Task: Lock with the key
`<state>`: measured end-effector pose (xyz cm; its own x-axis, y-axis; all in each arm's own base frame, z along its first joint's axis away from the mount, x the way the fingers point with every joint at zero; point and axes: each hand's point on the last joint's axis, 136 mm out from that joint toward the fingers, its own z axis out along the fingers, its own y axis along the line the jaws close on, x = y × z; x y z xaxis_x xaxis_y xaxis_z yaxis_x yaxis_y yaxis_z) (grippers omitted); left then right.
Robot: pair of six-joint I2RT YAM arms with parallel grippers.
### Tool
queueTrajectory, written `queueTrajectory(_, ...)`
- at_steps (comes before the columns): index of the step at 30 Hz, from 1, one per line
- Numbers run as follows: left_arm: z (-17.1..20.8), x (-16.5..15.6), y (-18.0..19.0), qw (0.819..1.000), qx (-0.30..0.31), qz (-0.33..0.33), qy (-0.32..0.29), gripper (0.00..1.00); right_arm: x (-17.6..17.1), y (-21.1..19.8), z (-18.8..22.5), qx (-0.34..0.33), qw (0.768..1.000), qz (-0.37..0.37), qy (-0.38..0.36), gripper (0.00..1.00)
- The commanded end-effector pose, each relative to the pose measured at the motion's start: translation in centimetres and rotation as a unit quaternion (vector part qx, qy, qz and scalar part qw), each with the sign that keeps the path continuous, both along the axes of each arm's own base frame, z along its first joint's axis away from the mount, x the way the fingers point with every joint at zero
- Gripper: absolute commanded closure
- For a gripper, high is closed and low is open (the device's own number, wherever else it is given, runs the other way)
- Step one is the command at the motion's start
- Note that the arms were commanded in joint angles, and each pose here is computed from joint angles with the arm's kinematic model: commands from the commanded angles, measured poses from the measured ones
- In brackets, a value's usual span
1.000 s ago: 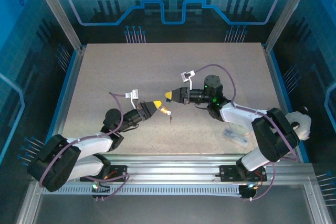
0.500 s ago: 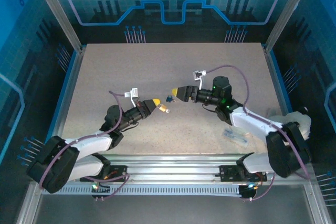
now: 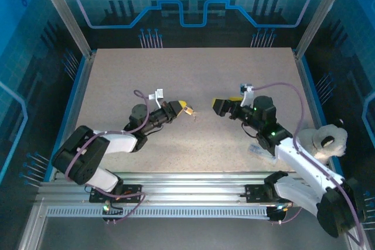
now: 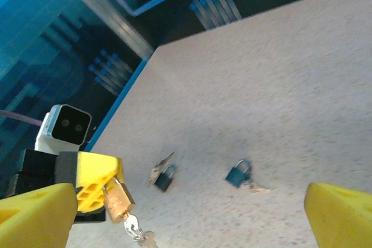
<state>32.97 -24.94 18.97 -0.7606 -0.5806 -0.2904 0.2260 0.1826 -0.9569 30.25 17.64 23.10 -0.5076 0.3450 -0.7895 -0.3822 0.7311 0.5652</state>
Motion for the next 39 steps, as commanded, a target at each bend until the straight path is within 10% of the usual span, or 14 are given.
queueTrajectory(1,2.7,1.2,-0.8,0.999,-0.033,-0.013,-0.028,1.00,0.4,-3.2,0.2,-0.017,0.995,-0.079,-0.051,0.00)
queueTrajectory(23,2.1,3.4,-6.0,0.999,-0.020,-0.046,0.002,1.00,-0.4,-2.3,-1.6,0.065,0.995,-0.055,-0.046,0.01)
queueTrajectory(39,1.5,3.0,-7.4,0.998,-0.025,-0.059,0.011,1.00,-0.4,1.1,-2.4,0.120,0.992,0.042,0.010,0.29)
